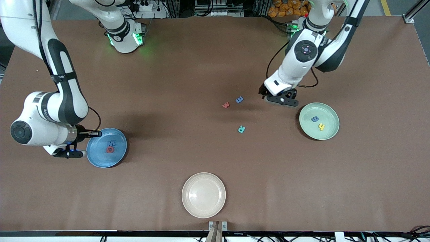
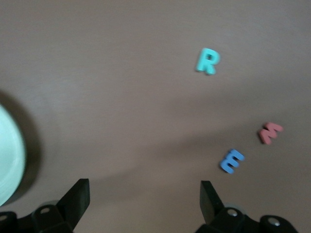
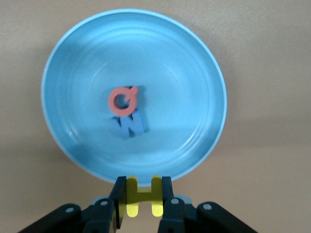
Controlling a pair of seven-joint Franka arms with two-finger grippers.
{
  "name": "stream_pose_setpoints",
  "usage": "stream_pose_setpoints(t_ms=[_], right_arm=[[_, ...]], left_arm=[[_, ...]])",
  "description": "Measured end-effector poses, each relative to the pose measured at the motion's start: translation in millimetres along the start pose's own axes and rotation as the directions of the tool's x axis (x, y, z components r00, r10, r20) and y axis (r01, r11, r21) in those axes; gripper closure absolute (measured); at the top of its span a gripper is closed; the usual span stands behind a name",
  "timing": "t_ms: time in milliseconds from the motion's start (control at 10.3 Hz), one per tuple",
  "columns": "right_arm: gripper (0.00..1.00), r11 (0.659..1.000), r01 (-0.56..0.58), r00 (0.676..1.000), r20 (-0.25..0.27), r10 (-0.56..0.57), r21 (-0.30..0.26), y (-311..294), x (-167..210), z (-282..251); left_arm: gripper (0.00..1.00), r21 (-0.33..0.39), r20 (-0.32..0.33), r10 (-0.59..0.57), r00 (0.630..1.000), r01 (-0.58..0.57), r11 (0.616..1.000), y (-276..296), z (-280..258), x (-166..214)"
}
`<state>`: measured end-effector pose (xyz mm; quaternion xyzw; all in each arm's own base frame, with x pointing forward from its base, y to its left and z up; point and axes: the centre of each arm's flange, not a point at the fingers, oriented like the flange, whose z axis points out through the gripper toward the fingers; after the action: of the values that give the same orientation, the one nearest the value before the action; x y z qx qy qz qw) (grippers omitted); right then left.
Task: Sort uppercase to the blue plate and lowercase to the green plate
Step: 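Place the H on the blue plate while the left gripper reaches the E, then grasp the blue E with the left gripper while the right gripper hovers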
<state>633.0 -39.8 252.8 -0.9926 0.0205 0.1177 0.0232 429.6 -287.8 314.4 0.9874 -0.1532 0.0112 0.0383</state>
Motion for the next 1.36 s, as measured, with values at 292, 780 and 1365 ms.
stream_pose_setpoints(t_ms=[292,780,1365], right_arm=[[0.57,1.000,0.000,0.998,-0.055,-0.001,-0.006,-0.1,8.7,5.6],[0.00,1.000,0.026,0.981,-0.193,-0.026,-0.001,-16.8,6.6,-79.7],[0.00,0.997,0.069,0.965,-0.254,-0.062,0.019,-102.1,-29.4,-189.7]], left_arm=[[0.00,-0.039,-0.040,0.208,0.977,-0.210,0.977,45.8,15.9,-12.3],[0.01,-0.069,-0.038,0.432,0.901,-0.434,0.898,87.8,59.0,-31.8],[0.12,-0.069,0.011,0.530,0.848,-0.528,0.847,103.5,91.5,-47.4]])
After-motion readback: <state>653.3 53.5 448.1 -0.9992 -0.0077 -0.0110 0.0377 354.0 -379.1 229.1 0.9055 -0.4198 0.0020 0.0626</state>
